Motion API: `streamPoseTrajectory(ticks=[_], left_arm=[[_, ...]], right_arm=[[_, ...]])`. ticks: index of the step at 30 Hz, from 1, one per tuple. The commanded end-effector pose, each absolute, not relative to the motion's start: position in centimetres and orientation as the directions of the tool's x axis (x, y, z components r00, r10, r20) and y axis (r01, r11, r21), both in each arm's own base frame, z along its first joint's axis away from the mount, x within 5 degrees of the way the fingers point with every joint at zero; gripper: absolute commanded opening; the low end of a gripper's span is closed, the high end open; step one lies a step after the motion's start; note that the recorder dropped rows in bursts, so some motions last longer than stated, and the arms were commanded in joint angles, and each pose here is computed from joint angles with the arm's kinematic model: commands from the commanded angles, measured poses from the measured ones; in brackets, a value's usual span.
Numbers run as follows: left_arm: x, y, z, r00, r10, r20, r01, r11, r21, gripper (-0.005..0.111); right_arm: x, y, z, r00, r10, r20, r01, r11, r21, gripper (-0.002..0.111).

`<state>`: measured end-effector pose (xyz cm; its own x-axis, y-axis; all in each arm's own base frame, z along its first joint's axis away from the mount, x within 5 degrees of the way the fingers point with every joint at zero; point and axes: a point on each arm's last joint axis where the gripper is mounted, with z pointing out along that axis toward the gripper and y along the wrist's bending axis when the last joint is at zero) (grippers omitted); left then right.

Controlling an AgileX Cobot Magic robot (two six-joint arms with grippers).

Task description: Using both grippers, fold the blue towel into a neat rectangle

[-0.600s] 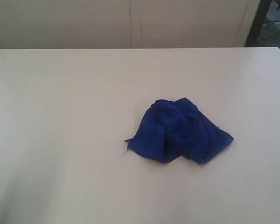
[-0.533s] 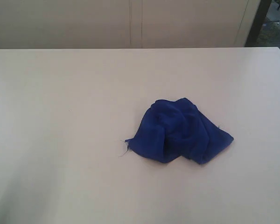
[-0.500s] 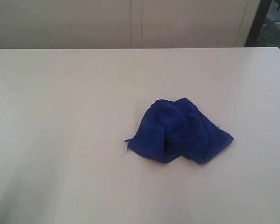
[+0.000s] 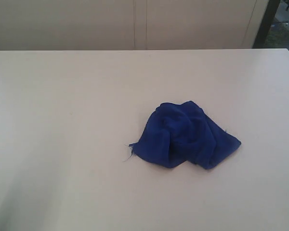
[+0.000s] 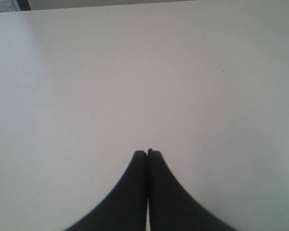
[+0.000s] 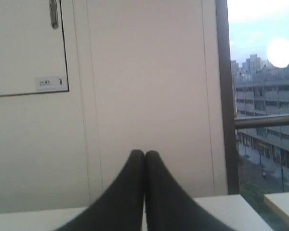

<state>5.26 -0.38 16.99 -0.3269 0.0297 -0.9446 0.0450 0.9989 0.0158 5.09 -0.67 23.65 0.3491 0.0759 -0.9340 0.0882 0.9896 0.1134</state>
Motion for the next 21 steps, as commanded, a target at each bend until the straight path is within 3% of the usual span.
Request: streamPoseTrajectory(ticks=[1,9,18,21], left_arm=[[5.3,-0.4,16.9,-0.323,0.032,-0.946,0.049,0.999,0.017,0.000],[5.3,-0.4,16.9,-0.323,0.032,-0.946,0.049,0.999,0.017,0.000],[5.3,-0.4,16.9,-0.323,0.032,-0.946,0.049,0.999,0.017,0.000],[5.3,-0.4,16.9,-0.323,0.032,-0.946,0.049,0.999,0.017,0.000]], right_arm=[[4.7,-0.6,24.4,0.439,0.059,-0.896,0.083,0.991,0.106,0.000],[4.8,-0.7,24.4,0.426,0.022,-0.904,0.100,0.992,0.072,0.000],[4.5,-0.6,26.8,0.216,-0.001,-0.976,0.125,0.992,0.026,0.000],[5.8,-0.7,28.8,0.046,0.023,-0.999,0.128,0.991,0.029,0.000]])
